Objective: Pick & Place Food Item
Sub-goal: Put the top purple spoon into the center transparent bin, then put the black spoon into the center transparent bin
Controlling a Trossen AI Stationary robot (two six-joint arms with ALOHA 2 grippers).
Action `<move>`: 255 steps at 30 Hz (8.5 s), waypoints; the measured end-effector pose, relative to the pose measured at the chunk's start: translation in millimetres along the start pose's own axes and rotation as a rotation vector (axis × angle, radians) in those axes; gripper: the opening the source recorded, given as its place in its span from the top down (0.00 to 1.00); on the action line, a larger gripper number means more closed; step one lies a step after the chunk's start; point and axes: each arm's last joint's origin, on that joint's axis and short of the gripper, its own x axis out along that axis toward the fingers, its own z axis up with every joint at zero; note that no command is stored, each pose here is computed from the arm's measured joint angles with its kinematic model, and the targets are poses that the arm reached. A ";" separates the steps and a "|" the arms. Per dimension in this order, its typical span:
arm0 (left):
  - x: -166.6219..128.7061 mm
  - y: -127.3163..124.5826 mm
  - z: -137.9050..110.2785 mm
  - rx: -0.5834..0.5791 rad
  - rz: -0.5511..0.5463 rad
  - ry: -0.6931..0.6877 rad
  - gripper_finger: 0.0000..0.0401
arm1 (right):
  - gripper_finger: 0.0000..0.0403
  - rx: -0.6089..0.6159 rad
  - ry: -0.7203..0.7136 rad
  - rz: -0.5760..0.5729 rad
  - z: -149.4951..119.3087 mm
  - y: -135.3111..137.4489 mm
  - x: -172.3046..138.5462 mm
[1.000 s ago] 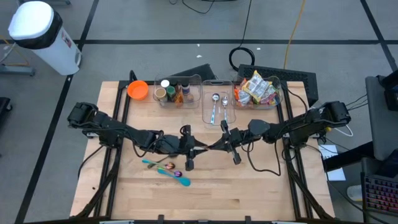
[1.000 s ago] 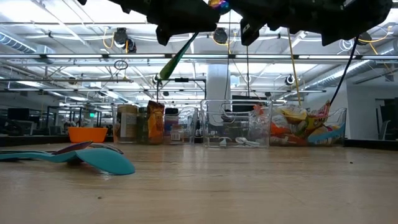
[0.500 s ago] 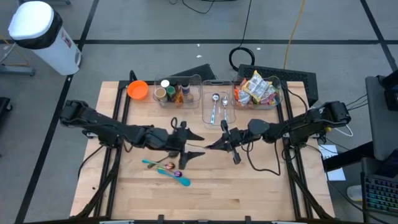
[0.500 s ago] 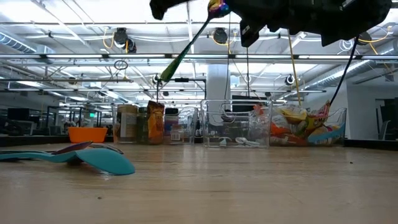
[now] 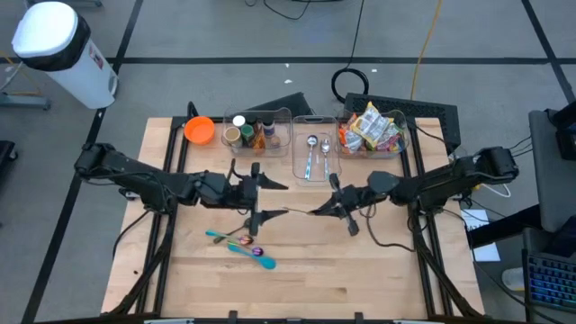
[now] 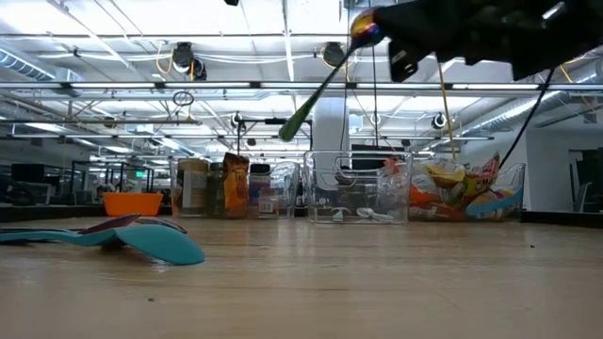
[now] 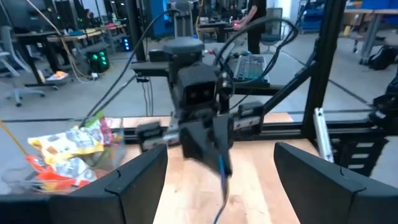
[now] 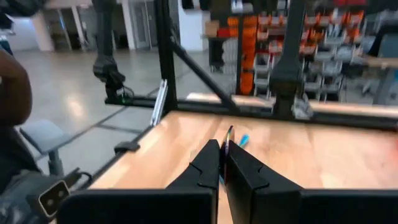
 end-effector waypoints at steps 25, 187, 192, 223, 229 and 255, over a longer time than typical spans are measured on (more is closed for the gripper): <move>-27.8 76.9 15.0 0.082 0.288 0.051 0.31 | 1.00 -0.165 -0.070 -0.292 -5.1 -44.4 -56.6; -56.0 44.4 -66.0 -0.371 0.191 0.817 0.38 | 0.56 -0.102 0.166 -0.339 32.4 -115.6 -26.5; -60.7 19.7 -96.4 -0.368 0.128 0.840 0.38 | 0.57 -0.095 0.163 -0.340 32.6 -115.6 -26.5; -63.3 -20.7 -205.8 -0.273 0.171 0.934 0.38 | 0.59 -0.074 0.148 -0.346 33.6 -115.7 -26.4; -62.1 -20.5 -214.0 -0.257 0.228 0.956 0.38 | 0.59 -0.067 0.142 -0.348 34.1 -115.8 -26.4; -56.5 -9.3 -198.6 -0.152 0.228 0.913 0.98 | 0.59 -0.051 0.140 -0.345 34.0 -115.0 -25.8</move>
